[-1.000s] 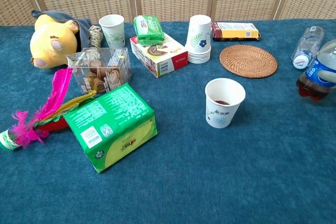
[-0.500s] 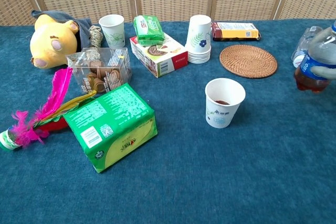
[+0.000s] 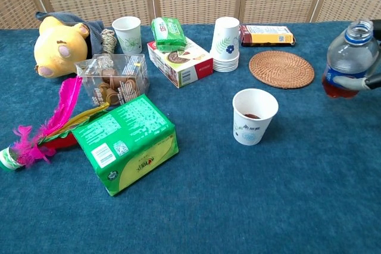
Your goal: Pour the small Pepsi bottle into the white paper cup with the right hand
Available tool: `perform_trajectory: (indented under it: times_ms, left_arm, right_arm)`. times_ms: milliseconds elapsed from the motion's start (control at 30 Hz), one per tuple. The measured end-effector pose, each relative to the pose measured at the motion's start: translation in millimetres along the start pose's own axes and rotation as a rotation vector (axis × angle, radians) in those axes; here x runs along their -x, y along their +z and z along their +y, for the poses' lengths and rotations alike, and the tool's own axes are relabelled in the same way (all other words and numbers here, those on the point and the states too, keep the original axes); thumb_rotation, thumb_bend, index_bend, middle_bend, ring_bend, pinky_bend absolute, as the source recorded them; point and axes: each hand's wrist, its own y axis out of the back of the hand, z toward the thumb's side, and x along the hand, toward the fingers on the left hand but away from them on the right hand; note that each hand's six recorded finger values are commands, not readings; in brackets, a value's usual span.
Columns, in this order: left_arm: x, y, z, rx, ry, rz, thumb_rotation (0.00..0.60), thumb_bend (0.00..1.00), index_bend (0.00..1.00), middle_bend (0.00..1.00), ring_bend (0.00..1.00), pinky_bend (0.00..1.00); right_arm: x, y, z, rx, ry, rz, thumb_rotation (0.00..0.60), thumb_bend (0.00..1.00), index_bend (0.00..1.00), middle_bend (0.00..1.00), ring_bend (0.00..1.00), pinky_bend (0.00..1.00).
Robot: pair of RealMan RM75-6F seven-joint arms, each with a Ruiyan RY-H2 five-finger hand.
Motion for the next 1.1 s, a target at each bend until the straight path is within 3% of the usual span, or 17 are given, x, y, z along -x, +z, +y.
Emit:
perform_trajectory:
  times_ms: [1100]
  left_arm:
    - [3.9, -1.8, 4.7, 0.031, -0.008, -0.023, 0.600, 0.33, 0.00, 0.00, 0.00, 0.00]
  right_arm:
    - [12.5, 67.3, -37.7, -0.370, -0.022, 0.161, 0.600, 0.41, 0.55, 0.46, 0.38, 0.58]
